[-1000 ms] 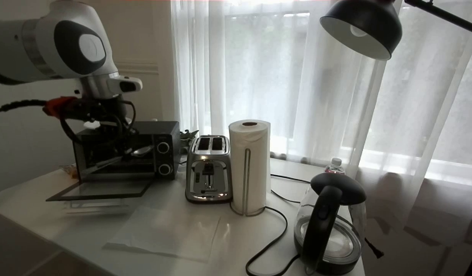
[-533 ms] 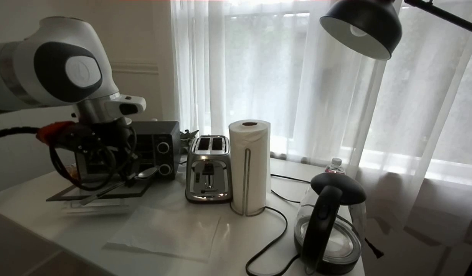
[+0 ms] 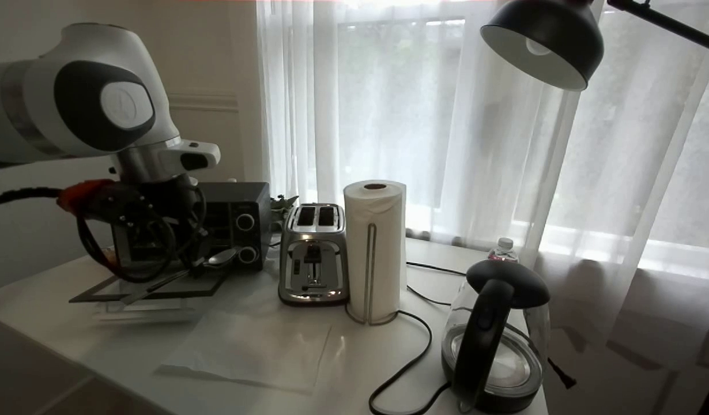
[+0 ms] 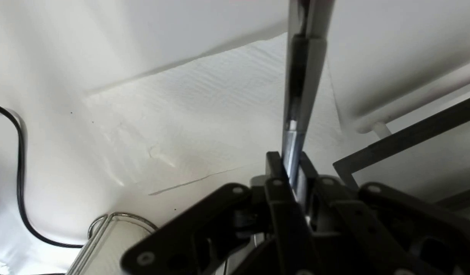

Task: Pick up the orange packet from the white plate and put it on the table behind the toaster, pick up the silver fork and spoon from the white plate and put them on the sheet of kitchen paper on the table

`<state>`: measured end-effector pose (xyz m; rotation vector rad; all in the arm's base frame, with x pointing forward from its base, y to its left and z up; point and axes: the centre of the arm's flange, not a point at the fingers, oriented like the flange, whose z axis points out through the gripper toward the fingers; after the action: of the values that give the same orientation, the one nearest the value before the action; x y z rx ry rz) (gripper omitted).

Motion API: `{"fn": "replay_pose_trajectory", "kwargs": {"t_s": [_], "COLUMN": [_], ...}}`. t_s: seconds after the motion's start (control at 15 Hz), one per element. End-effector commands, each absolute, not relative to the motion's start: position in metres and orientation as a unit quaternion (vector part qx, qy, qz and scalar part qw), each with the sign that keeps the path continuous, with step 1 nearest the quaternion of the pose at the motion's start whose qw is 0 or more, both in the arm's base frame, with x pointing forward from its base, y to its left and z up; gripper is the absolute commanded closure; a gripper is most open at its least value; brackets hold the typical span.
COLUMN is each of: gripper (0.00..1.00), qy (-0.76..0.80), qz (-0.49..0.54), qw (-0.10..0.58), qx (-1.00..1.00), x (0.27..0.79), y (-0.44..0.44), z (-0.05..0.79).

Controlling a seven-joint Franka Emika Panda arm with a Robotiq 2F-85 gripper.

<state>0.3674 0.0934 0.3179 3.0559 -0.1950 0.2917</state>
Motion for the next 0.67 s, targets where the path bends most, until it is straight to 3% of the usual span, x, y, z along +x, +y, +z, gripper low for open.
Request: {"fn": "replay_pose_trajectory", "kwargs": {"t_s": [0.0, 0.6], "gripper": [0.97, 0.97], "qy": [-0.101, -0.318], "qz": [0.097, 0.092], "qw": [0.031, 0.079], "qx": [0.990, 0.940], "x": [0.394, 0.412], "y": [0.092, 0.030], "z": [0.289, 0.226]}}
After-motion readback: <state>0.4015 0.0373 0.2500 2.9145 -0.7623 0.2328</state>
